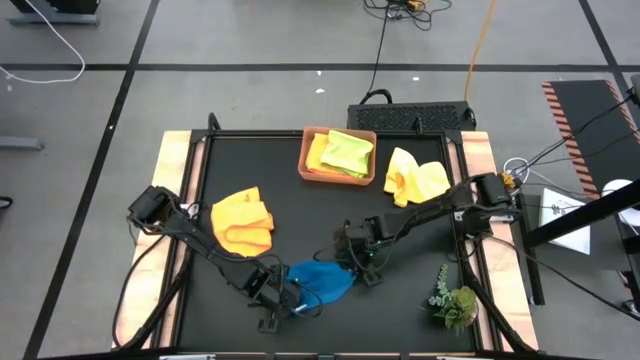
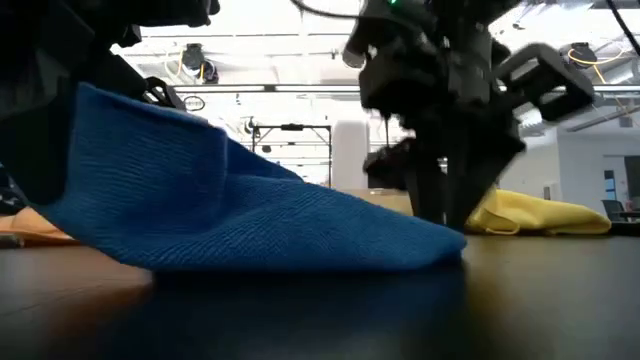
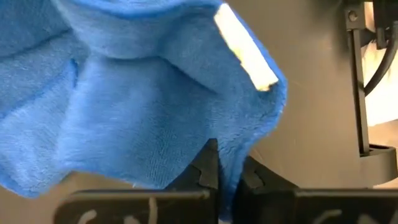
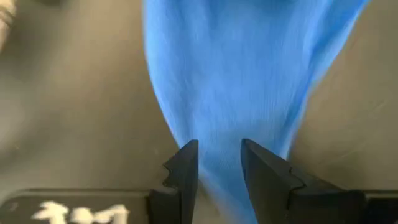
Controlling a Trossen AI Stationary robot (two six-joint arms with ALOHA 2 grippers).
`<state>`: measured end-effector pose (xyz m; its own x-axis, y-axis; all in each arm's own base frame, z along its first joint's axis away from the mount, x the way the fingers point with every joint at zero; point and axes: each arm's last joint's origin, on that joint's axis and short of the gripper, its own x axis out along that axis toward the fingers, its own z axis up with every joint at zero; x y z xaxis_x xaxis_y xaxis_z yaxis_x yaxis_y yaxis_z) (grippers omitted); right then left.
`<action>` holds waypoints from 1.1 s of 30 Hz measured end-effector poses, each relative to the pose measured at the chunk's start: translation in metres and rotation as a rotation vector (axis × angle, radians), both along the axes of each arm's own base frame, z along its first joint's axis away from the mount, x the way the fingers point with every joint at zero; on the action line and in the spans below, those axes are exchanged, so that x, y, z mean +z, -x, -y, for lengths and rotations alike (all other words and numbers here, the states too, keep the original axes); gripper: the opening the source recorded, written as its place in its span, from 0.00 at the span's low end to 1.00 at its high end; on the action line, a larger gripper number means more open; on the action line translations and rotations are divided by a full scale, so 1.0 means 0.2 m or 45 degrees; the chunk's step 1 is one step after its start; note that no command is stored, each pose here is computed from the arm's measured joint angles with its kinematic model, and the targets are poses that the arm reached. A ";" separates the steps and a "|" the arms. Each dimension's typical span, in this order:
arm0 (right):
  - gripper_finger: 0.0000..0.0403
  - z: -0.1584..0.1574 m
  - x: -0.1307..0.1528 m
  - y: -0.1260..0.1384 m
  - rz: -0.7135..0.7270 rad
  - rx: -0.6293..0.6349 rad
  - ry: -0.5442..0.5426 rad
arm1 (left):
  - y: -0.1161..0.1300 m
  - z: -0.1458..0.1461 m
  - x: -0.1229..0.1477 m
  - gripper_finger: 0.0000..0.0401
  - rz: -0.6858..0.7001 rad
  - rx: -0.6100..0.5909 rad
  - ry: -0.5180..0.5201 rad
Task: Fold microfiber towels
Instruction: Fold the blue microfiber towel
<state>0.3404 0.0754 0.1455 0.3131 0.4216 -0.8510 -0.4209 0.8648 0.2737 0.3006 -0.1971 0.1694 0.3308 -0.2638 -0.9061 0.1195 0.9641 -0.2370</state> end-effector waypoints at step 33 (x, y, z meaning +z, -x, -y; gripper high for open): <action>0.28 0.16 0.11 0.04 0.668 -0.392 -0.197 | -0.13 -0.25 0.00 0.02 0.131 -0.177 -0.291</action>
